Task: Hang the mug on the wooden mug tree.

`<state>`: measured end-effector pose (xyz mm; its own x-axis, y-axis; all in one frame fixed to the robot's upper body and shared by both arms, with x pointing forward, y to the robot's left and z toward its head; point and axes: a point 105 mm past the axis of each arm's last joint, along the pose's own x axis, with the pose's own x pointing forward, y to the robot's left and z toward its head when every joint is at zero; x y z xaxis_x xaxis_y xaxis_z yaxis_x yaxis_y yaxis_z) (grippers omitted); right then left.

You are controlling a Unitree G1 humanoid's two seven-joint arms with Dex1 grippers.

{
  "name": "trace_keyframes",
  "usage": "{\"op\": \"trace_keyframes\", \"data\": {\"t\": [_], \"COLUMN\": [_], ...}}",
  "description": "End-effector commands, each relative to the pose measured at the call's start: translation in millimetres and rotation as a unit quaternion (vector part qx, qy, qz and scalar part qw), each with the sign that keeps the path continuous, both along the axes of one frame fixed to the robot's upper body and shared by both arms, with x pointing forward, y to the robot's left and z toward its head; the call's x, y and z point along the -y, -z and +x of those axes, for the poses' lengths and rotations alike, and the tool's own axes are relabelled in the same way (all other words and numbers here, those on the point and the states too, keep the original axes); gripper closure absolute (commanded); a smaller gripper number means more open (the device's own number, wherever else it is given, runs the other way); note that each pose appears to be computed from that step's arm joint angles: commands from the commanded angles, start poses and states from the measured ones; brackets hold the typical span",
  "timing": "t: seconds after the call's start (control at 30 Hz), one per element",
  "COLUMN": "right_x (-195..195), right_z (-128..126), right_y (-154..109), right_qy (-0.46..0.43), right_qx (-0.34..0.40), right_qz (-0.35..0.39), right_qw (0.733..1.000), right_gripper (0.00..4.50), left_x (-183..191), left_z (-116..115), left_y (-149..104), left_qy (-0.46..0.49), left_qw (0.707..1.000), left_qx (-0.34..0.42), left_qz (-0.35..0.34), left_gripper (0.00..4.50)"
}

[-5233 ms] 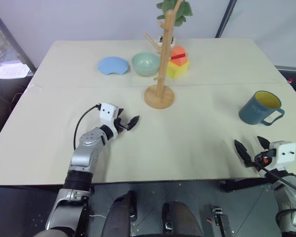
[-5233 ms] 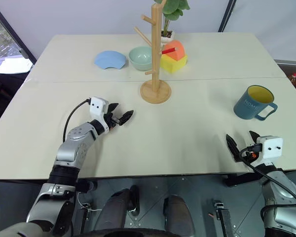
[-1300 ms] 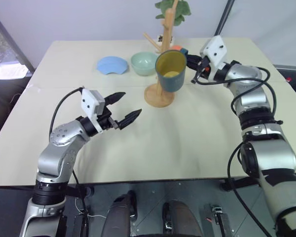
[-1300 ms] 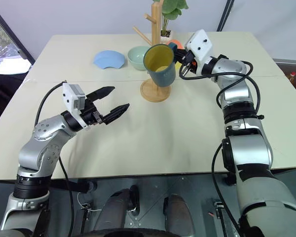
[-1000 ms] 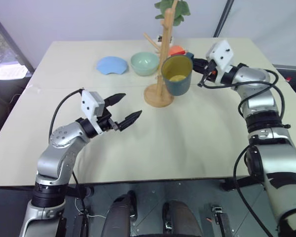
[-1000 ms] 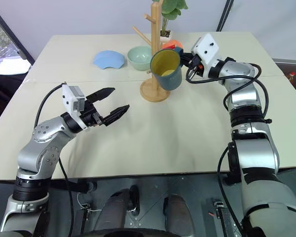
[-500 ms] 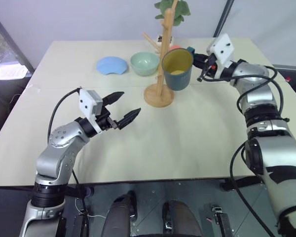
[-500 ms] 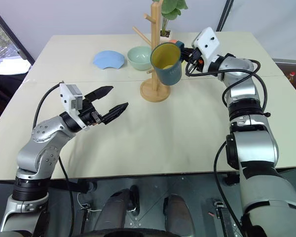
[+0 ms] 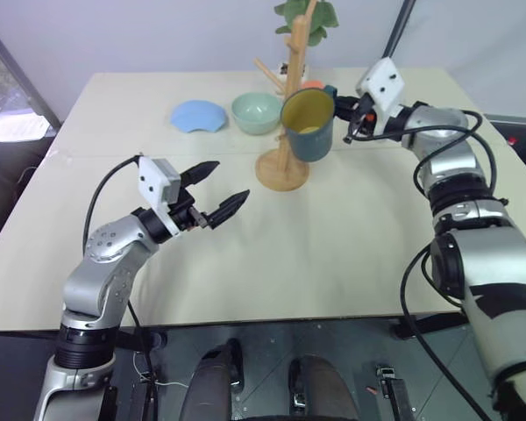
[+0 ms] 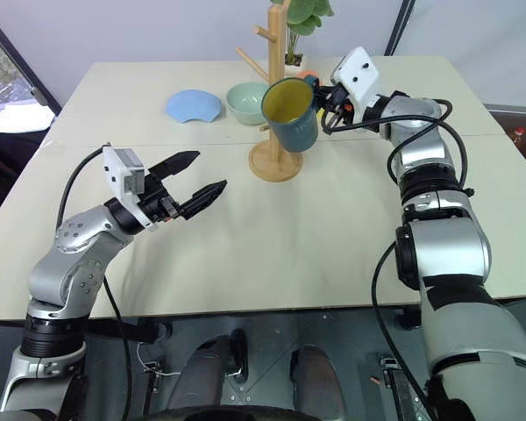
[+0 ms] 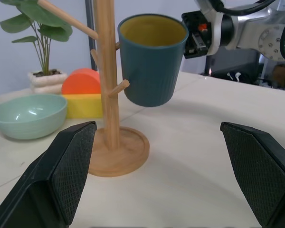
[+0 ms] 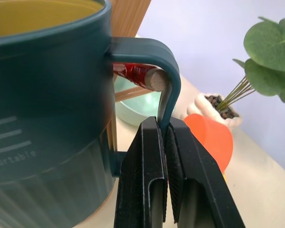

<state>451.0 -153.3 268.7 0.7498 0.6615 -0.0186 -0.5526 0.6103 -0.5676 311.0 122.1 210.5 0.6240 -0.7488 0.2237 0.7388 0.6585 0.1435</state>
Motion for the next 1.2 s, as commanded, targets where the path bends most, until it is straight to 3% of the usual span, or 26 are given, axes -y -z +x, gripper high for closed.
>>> {"op": "trace_keyframes", "data": {"t": [0.03,0.2,0.3,0.43,0.63,0.77,0.93,1.07,1.2], "right_x": [-4.8,-5.8,-4.5,1.2,14.8,57.1,78.8,72.0,61.4], "right_z": [0.4,1.6,1.7,1.8,-0.9,-9.4,-25.8,-47.1,-63.5], "right_y": [-25.7,-25.5,-27.9,-35.3,-47.3,-45.0,12.2,69.1,99.3], "right_qy": [0.002,0.003,0.007,0.021,0.038,0.072,0.074,0.081,0.08], "right_qx": [0.03,0.027,0.032,0.049,0.072,0.076,0.024,-0.025,-0.061], "right_qz": [0.0,-0.002,0.0,-0.001,0.0,0.07,0.205,0.239,0.26], "right_qw": [1.0,1.0,0.999,0.999,0.997,0.992,0.976,0.967,0.96], "right_gripper": [4.45,4.45,3.5,1.59,1.59,1.59,1.59,1.59,1.59], "left_x": [-2.1,-2.9,-2.4,-2.6,-3.3,-20.4,-66.7,-90.6,-98.3], "left_z": [-4.8,-4.4,-5.0,-4.3,-3.3,8.1,26.7,30.0,28.8], "left_y": [-21.2,-21.3,-21.0,-21.2,-20.5,-8.1,21.6,53.2,70.4], "left_qy": [0.001,0.0,-0.001,-0.002,-0.006,-0.061,-0.196,-0.268,-0.294], "left_qw": [0.999,0.999,0.999,0.999,0.999,0.998,0.978,0.959,0.95], "left_qx": [0.037,0.037,0.037,0.037,0.035,0.003,-0.039,-0.075,-0.09], "left_qz": [-0.009,-0.007,-0.006,-0.005,-0.004,-0.021,-0.058,-0.052,-0.047], "left_gripper": [0.0,0.0,0.0,0.0,0.0,0.0,0.0,0.0,0.0]}}
